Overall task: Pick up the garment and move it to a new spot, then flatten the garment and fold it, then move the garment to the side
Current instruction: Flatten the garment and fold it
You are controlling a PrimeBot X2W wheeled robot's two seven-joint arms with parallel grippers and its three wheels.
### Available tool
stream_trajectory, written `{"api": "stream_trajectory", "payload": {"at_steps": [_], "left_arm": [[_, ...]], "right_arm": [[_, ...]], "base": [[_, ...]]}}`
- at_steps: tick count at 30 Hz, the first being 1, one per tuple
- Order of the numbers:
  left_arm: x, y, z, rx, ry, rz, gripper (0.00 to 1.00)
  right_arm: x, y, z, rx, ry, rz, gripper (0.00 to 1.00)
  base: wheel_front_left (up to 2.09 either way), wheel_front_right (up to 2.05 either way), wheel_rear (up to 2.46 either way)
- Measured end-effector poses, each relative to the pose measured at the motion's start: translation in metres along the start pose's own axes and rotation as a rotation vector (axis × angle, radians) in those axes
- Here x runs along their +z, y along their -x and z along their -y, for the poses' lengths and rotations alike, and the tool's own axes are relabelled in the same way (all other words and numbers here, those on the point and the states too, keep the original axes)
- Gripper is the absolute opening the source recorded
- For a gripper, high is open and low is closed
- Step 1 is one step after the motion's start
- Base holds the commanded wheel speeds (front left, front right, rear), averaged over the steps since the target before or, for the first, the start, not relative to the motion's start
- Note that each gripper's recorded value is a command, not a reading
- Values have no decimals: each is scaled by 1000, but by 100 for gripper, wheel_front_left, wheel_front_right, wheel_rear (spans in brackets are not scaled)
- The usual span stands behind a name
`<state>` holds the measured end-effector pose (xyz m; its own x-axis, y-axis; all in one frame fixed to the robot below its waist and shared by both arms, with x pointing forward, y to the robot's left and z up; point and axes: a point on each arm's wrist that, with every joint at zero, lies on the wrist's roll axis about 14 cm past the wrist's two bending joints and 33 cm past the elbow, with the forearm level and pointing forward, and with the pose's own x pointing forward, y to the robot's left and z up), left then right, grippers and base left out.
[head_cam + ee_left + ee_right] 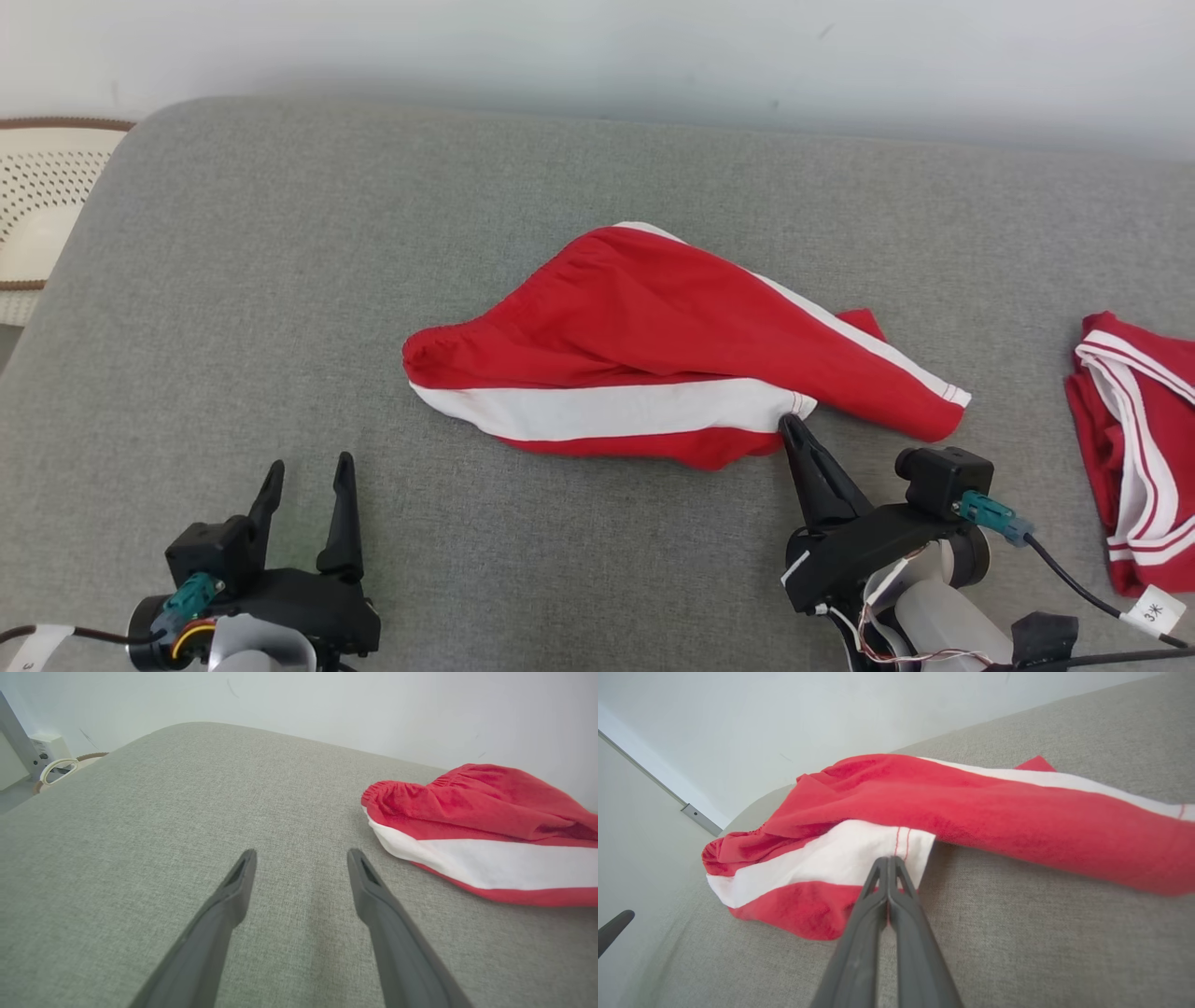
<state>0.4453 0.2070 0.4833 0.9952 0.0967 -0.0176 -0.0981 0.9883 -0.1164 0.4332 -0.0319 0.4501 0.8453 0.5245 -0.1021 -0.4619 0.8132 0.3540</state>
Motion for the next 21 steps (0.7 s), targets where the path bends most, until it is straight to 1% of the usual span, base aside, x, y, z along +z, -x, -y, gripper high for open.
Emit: {"api": "stream_trajectory", "payload": {"at_steps": [3,7,8,9,15,20,21], "left_arm": [[-1,3,0,-1,-3,-3,100],[0,3,7,-18,2,0,100],[1,3,10,-26,3,2,100],[1,2,12,-34,5,3,100],[-1,-2,23,-63,9,0,100],[-4,1,10,-33,2,-11,100],[-5,2,8,-26,1,-12,100]], "right_arm": [[5,4,2,-6,7,12,0],[2,19,11,-40,3,8,0],[1,22,14,-51,-4,5,49],[0,25,16,-57,-5,3,100],[3,18,16,-50,-8,9,100],[0,6,9,-18,-10,-3,100],[0,3,8,-13,-10,-2,95]], "base": [[0,0,0],[0,0,0],[0,0,0],[0,0,0],[0,0,0],[0,0,0],[0,0,0]]}}
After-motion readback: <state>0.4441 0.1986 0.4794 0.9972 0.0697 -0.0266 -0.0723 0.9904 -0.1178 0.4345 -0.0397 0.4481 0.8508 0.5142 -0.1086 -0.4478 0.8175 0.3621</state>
